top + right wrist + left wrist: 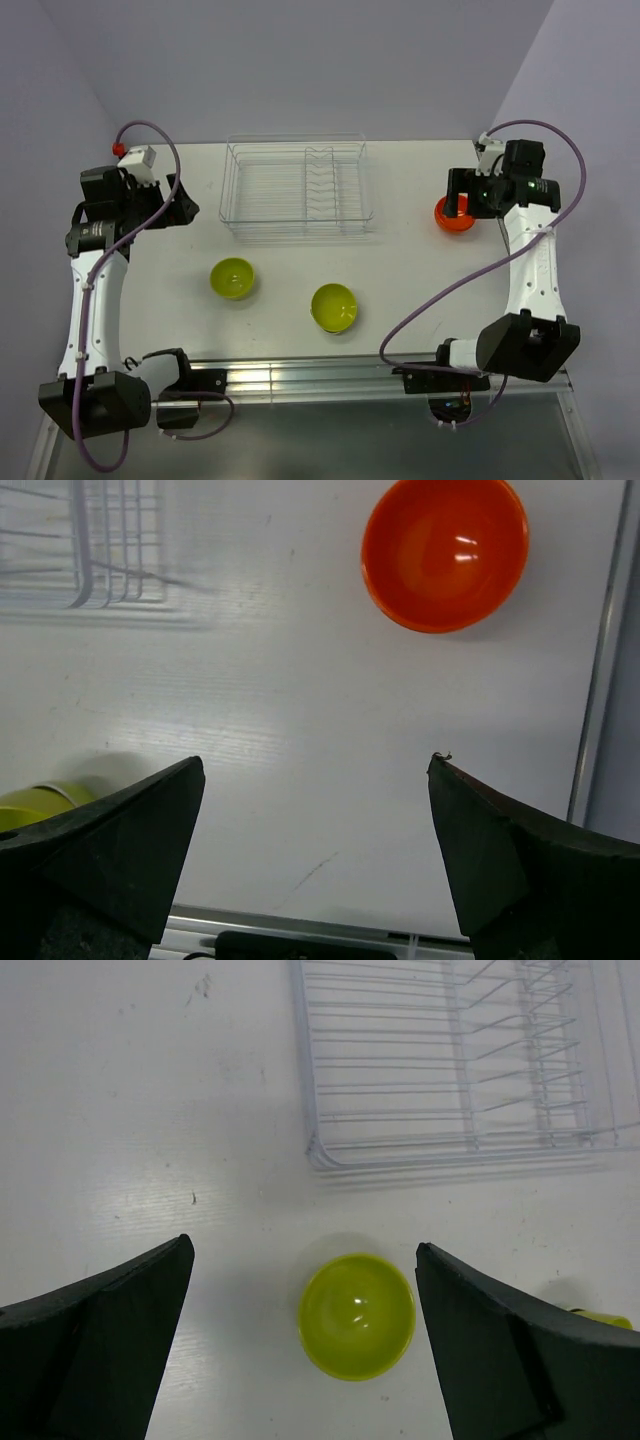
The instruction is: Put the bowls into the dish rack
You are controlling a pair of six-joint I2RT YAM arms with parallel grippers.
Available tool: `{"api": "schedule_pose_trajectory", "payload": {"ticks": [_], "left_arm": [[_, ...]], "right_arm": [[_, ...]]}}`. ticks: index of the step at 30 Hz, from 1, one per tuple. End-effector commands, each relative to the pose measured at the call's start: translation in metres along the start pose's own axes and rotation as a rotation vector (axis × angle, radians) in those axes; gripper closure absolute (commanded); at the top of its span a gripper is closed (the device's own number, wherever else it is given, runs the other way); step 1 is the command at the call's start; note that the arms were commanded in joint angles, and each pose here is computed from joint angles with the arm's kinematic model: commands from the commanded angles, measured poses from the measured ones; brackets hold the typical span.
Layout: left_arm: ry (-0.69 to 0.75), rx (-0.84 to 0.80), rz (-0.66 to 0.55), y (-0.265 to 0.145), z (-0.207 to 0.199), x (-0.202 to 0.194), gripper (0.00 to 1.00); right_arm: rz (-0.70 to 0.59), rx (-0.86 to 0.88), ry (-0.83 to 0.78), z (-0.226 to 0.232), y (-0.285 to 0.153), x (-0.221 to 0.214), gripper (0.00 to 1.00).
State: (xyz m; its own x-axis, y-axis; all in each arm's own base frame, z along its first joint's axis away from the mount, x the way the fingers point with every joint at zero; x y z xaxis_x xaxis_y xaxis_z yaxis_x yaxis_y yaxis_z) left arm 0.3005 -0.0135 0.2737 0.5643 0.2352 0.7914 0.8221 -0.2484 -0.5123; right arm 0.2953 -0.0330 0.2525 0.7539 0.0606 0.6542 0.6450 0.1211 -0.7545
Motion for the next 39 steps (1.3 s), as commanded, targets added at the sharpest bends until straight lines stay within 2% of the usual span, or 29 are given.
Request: {"api": "schedule_pose_trajectory", "payload": {"ticks": [1,4,6,8,12,17,21,24,27,29,39], "left_arm": [[-0.014,0.074,-0.056,0.002,0.010,0.019,0.00],[-0.124,0.217,-0.051,0.013,0.032,0.021,0.01],[-0.132,0.231,-0.019,0.014,0.034,0.021,0.00],[-0.120,0.189,0.013,0.019,0.030,0.018,0.01],[-0.090,0.102,-0.026,0.020,0.018,0.017,0.00],[-0.066,0.119,-0.086,0.010,0.016,0.034,0.01],[-0.070,0.097,-0.071,0.010,0.012,0.034,0.01],[-0.090,0.060,-0.015,0.017,0.008,0.026,0.01],[-0.070,0.043,-0.024,0.018,0.007,0.027,0.01],[-0.063,0.032,-0.031,0.016,0.005,0.027,0.00],[-0.051,0.003,-0.029,0.016,0.002,0.023,0.01]], "right_arm": [[-0.016,-0.074,0.031,-0.027,-0.006,0.012,0.00],[0.018,-0.161,0.057,-0.051,-0.004,0.015,0.03],[0.031,-0.206,0.072,-0.062,-0.003,0.019,0.04],[0.039,-0.218,0.093,-0.068,0.002,0.024,0.04],[0.064,-0.233,0.139,-0.085,0.017,0.028,0.09],[0.116,-0.221,0.191,-0.102,0.044,0.027,0.14],[0.148,-0.222,0.211,-0.113,0.062,0.026,0.25],[0.173,-0.219,0.223,-0.119,0.075,0.026,0.36],[0.198,-0.225,0.234,-0.125,0.090,0.023,0.41],[0.220,-0.219,0.237,-0.129,0.099,0.021,0.48],[0.278,-0.237,0.228,-0.143,0.131,0.006,0.52]]}}
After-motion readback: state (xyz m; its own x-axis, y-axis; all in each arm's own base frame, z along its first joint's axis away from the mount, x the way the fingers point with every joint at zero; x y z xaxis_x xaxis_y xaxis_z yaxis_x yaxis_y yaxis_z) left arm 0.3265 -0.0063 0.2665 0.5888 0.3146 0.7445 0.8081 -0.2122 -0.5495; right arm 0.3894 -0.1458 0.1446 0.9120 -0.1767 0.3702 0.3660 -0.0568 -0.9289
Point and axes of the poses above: each gripper's point midway between its finger pads, its own y axis out along the fingers, its own z axis along the line the jaws close on, x = y × z, the point moved 2 cm from there along -y, back along the fingers, and after that the axes turned 5 degrees about -y, right-handed, at the moved point
